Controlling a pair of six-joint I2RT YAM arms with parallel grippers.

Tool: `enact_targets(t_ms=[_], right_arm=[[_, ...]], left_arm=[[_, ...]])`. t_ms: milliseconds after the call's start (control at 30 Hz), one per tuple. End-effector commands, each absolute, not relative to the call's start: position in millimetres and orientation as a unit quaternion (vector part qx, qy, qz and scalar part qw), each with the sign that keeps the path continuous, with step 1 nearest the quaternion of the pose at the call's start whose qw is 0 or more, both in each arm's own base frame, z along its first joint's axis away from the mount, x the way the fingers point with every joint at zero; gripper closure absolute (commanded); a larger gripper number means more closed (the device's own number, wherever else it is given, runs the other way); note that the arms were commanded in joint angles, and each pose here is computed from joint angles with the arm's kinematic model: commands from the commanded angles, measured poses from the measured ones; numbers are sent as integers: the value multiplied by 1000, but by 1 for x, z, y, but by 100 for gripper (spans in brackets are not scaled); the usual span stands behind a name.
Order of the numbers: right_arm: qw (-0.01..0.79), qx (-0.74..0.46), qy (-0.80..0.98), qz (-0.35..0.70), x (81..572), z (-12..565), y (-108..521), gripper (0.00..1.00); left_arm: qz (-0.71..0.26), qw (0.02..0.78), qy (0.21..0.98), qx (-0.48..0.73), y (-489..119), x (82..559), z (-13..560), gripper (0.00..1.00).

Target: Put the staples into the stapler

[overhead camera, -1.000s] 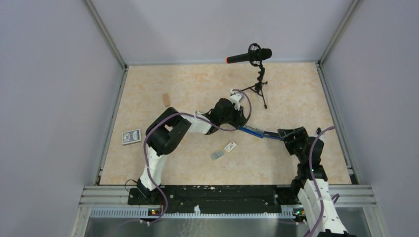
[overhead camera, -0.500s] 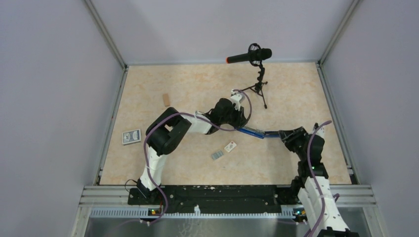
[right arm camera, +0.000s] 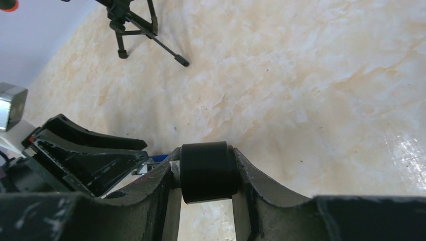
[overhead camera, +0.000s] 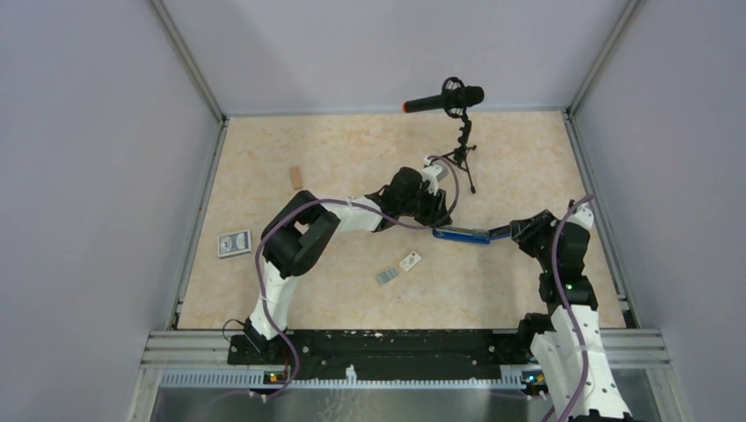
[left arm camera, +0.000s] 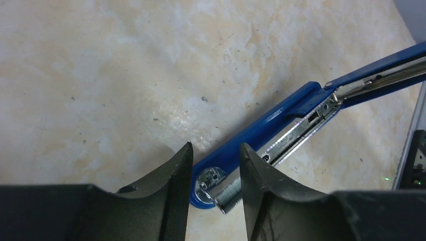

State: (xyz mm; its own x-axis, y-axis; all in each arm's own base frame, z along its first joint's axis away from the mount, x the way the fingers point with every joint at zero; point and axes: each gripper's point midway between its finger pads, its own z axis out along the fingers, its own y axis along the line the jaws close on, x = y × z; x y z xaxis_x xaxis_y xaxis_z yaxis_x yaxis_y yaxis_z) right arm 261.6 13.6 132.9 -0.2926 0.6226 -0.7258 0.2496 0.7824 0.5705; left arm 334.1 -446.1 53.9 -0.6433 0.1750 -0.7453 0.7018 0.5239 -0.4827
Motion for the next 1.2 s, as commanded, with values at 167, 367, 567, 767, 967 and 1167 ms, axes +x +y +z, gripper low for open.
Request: enact_targets(t_ms=[167,367,567,767,967,1167], right_arm=[[572,269,763,133,268,155,-5,85],[566,261,771,128,272,150,-5,86],[565,256,774,129,272,149,-3,85],[566,256,773,131,272,151,-3,85],[567,234,780,127,267,156,0,78],[556,191,792,164,268,171,20,72]], left_arm=[[-430,348,784,284,-457,336,104,48],[-423,334,791,289,-452,330,98,47],[-420,326,795,293,-453,331,83,47],[-415,303,807,292,-450,324,61,50],[-407,278,821,288,-445,318,40,59],[-428,273,814,284,-448,312,38,65]])
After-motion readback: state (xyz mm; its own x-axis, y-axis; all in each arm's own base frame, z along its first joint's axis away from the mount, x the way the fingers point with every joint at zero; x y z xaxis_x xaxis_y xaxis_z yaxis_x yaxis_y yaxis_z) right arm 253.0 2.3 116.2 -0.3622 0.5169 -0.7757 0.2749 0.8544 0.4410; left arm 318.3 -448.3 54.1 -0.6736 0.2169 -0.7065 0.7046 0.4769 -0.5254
